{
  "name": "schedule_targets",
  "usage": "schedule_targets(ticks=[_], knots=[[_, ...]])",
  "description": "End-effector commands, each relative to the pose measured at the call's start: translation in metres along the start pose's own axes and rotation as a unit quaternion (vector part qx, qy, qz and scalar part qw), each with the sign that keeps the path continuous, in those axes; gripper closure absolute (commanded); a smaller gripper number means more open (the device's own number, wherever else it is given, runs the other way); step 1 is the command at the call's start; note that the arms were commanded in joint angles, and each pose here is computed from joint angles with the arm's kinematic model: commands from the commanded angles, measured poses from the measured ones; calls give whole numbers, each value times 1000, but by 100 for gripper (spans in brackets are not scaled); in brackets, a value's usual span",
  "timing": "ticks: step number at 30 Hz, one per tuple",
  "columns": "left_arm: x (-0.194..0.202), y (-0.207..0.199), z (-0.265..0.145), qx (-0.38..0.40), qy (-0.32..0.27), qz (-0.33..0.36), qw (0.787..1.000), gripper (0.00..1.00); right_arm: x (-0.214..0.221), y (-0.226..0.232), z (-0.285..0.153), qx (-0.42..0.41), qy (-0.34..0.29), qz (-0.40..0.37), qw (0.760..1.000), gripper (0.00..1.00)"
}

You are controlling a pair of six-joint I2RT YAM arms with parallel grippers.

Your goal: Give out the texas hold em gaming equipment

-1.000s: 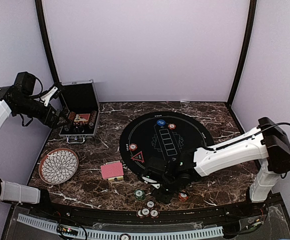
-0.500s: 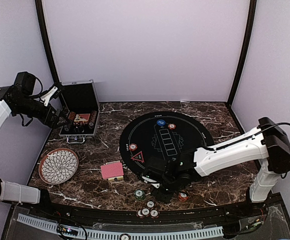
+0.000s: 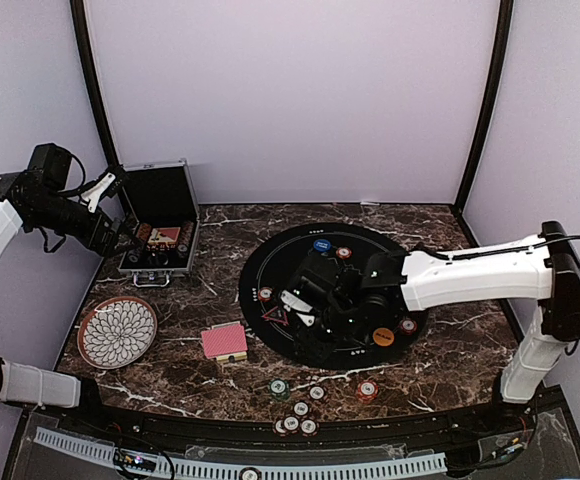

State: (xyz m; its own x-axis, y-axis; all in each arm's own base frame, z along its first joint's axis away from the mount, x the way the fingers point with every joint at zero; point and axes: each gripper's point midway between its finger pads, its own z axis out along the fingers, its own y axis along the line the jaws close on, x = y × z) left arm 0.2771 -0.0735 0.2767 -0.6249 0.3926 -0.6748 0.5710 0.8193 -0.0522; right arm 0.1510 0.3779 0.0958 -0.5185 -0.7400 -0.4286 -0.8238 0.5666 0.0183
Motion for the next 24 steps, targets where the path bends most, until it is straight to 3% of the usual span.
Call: schedule_targets(ticks=[1, 16, 24], knots=[[-6, -2, -10, -2, -11, 7, 1000, 1, -42, -35, -8, 17, -37, 28, 999, 91], [-5, -3, -11, -2, -12, 9, 1000, 1, -122, -136, 67, 56, -62, 95, 992, 91], [-5, -2, -9, -2, -11, 10, 1000, 1, -129, -147, 93, 47, -56, 111, 991, 91]])
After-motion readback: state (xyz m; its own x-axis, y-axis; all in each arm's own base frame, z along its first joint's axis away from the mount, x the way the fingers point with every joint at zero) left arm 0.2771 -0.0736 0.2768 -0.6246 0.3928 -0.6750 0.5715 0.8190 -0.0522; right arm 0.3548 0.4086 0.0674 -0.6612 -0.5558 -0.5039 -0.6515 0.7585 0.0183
